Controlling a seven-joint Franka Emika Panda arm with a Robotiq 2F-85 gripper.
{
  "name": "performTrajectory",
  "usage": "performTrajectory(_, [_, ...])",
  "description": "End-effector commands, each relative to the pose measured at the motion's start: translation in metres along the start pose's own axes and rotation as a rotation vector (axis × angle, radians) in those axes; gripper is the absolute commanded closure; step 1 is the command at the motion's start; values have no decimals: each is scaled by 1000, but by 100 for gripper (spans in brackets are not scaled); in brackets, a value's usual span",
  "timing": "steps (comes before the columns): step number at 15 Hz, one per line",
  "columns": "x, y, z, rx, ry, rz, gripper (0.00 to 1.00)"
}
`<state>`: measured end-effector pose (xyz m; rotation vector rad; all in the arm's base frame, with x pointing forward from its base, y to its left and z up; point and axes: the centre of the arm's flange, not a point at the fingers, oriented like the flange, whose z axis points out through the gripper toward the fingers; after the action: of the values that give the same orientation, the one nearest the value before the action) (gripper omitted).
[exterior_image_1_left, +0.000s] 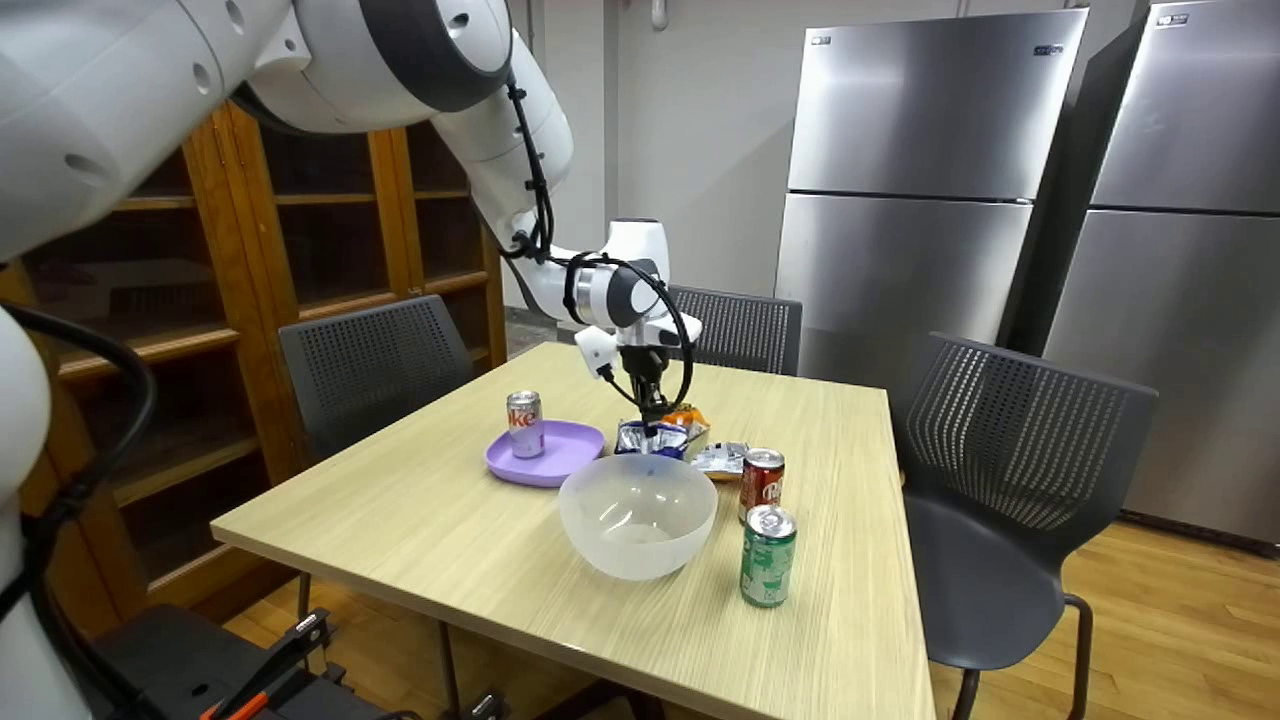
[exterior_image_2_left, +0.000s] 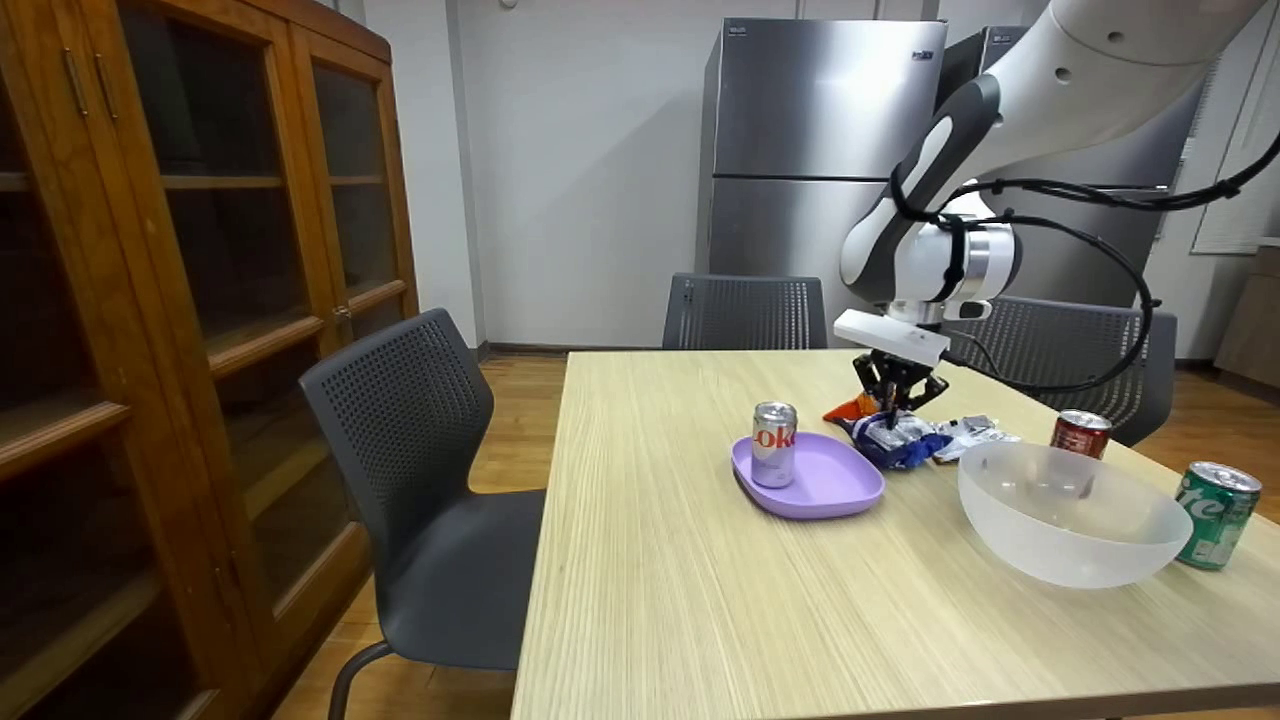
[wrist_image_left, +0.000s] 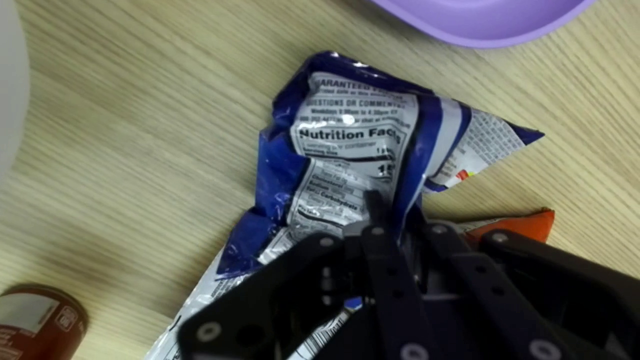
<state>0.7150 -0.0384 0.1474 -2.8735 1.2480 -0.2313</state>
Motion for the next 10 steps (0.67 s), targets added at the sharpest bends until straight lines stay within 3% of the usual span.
performTrajectory(1, [4,-3,-8,6,0,29,100])
performTrajectory(10, [-11,4,-40,34,33,18,100])
